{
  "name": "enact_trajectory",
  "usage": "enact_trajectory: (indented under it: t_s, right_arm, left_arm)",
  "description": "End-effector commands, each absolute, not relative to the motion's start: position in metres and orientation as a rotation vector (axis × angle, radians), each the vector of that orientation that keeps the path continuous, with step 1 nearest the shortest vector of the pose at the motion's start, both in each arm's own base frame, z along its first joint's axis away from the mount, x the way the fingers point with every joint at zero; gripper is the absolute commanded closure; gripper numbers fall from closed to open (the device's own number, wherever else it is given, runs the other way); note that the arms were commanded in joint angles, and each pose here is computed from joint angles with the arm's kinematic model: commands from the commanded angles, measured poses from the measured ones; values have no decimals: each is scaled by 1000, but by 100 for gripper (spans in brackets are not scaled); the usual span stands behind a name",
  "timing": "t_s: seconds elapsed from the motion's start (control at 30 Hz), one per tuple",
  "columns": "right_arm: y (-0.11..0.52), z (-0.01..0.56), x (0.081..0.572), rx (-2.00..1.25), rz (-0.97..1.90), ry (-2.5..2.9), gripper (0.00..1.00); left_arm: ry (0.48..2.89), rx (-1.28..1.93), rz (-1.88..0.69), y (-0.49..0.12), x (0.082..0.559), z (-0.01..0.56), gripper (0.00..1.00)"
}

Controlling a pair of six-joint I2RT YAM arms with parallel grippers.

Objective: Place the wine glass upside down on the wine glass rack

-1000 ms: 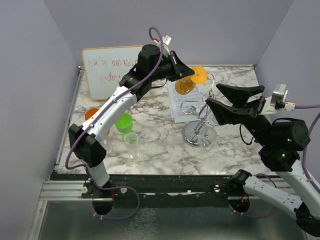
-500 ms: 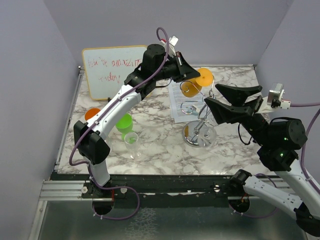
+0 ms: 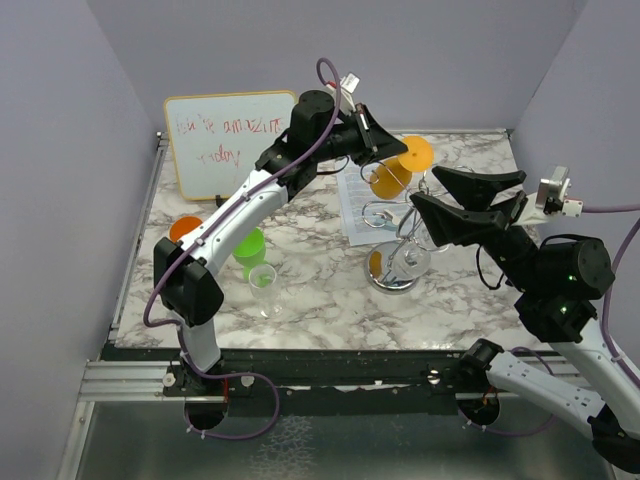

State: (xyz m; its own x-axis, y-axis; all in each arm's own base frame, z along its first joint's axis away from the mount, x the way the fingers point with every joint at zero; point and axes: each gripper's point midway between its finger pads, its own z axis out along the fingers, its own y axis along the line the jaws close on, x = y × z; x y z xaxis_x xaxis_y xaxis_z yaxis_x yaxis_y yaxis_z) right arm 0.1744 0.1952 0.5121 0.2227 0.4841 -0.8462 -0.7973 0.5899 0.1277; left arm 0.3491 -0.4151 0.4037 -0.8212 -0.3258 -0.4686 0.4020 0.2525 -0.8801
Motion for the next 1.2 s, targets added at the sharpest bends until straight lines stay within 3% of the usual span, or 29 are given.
enact_trajectory:
  t_s: [0.0,0.43,1.17]
  right_arm:
    - [193,509,175,-345,918,1017,29]
    - [191,508,174,-330,927,1015,29]
    - [192,507,172,-328,946,1018,30]
  left_arm:
    - [1907,92,-1689,-427,346,411,100]
    - [1895,74,-1720,-435,352,407,100]
    - [1882,-34,-1462,-420,387,409,100]
